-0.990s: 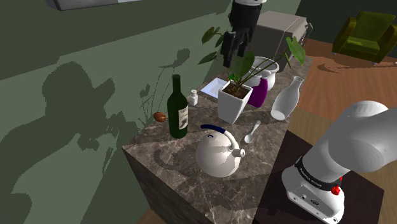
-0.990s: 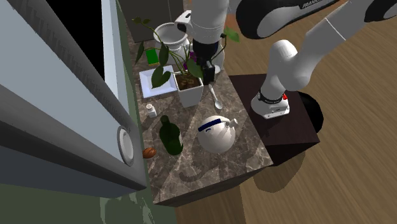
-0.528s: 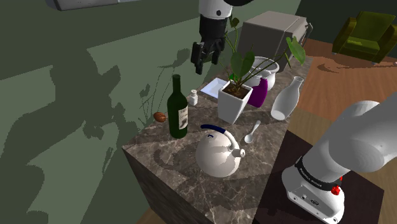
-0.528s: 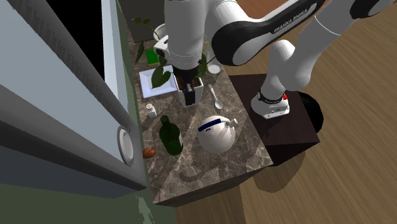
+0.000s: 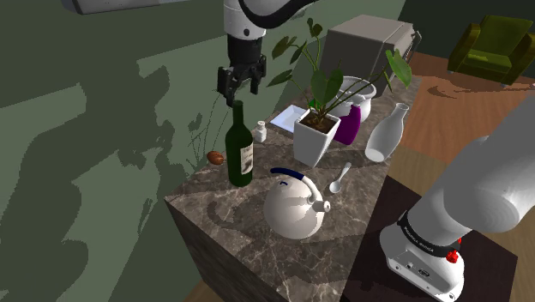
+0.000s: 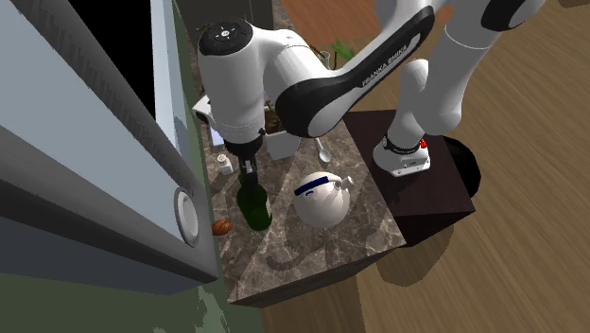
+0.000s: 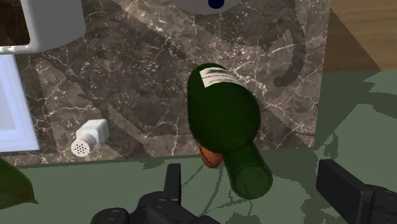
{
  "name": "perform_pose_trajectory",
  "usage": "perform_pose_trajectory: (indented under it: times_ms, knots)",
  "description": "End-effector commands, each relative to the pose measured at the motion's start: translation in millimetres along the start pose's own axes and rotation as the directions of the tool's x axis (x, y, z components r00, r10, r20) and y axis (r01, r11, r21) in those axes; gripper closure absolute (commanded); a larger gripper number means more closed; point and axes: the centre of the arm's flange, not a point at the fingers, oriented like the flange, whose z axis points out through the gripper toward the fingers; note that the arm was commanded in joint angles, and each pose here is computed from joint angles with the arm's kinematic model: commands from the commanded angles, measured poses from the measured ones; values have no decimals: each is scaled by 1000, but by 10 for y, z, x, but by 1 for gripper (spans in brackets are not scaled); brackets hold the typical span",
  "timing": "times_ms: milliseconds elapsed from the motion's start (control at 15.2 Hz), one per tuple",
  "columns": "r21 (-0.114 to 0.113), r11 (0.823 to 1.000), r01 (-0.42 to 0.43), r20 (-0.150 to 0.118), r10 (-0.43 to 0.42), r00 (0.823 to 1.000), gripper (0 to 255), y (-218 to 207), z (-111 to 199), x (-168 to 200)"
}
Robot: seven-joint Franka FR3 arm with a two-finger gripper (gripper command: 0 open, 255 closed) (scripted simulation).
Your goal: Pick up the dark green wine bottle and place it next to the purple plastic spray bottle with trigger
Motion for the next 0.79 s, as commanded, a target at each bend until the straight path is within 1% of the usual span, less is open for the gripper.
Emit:
perform_pose_trajectory:
  times_ms: [0, 396, 726]
  knots:
    - [3, 1000, 0, -3, 0, 1000, 0, -52, 96, 76]
    - [3, 1000, 0, -3, 0, 1000, 0, -53, 444, 77]
    - [3, 1000, 0, -3, 0, 1000, 0, -53, 444, 77]
